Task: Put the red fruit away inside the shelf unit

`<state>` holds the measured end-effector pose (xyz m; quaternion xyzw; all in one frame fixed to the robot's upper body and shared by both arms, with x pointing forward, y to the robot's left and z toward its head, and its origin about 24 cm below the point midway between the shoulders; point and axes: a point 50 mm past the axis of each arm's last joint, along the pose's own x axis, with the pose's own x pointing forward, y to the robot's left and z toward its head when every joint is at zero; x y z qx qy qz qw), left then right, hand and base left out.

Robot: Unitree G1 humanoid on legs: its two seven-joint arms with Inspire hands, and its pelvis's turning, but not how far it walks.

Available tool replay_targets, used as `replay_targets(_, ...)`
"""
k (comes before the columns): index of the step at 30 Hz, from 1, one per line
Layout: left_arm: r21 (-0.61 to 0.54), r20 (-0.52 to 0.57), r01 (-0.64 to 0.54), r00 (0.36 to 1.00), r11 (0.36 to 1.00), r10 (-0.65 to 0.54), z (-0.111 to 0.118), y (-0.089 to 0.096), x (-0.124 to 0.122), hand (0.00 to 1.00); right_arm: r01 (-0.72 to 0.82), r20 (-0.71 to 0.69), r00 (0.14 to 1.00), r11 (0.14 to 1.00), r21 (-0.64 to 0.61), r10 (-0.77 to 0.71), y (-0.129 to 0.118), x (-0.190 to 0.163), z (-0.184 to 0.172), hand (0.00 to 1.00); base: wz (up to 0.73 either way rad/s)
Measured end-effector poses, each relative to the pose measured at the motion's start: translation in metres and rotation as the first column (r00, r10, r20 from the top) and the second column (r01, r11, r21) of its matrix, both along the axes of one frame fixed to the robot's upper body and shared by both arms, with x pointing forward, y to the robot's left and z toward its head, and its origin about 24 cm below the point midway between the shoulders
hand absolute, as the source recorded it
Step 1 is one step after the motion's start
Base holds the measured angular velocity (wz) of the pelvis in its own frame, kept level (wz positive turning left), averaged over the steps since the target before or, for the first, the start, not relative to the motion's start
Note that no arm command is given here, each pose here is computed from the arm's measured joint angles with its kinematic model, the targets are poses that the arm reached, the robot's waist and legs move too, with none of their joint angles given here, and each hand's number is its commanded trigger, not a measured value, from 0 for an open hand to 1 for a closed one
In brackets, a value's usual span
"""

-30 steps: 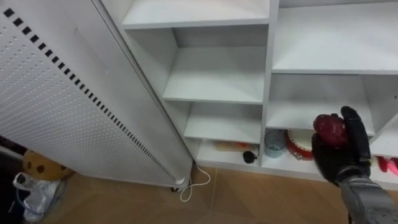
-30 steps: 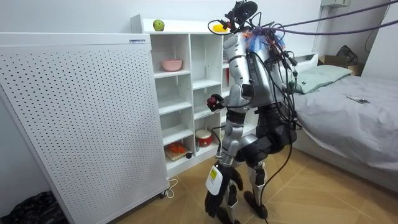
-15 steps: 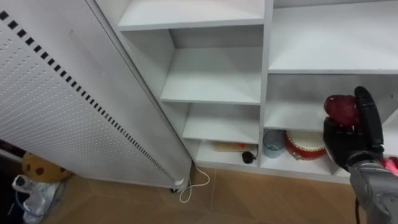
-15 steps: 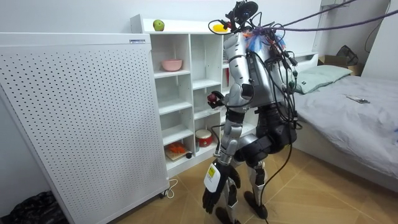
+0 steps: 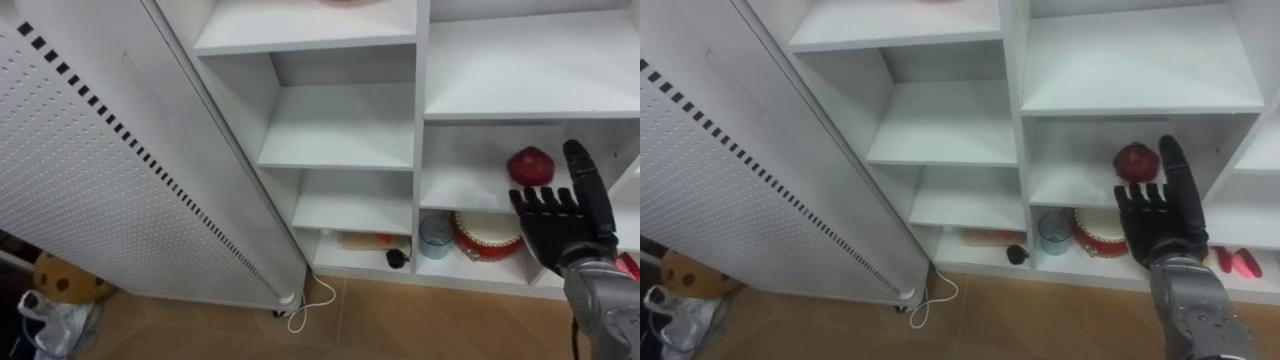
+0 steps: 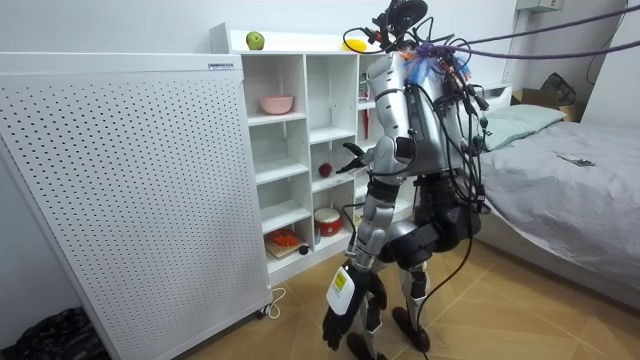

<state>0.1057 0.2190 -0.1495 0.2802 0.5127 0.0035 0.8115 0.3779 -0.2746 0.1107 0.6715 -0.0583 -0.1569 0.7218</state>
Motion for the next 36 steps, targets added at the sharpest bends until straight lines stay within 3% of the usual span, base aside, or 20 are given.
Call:
replay_targets(22,-0.029,-0.017,0.010,1.000,1.000,-0.011,-0.001,0.000,-0.002,0.00,0.028,-0.030,0.999,0.999,-0.016,-0.028,-0.012,-0.005,-0.004,0.00,0.00)
replay_targets(29,-0.052,-0.037,0.016,0.999,0.999,-0.018,-0.002,0.001,-0.007,0.00,0.046,-0.157,0.986,0.999,-0.015,-0.048,-0.022,-0.026,-0.053,0.00,0.00)
replay_targets(36,-0.052,-0.084,-0.058,0.995,0.997,0.054,-0.004,0.015,-0.015,0.00,-0.037,-0.474,0.880,0.991,-0.125,-0.027,-0.034,-0.100,-0.147,0.00,0.06)
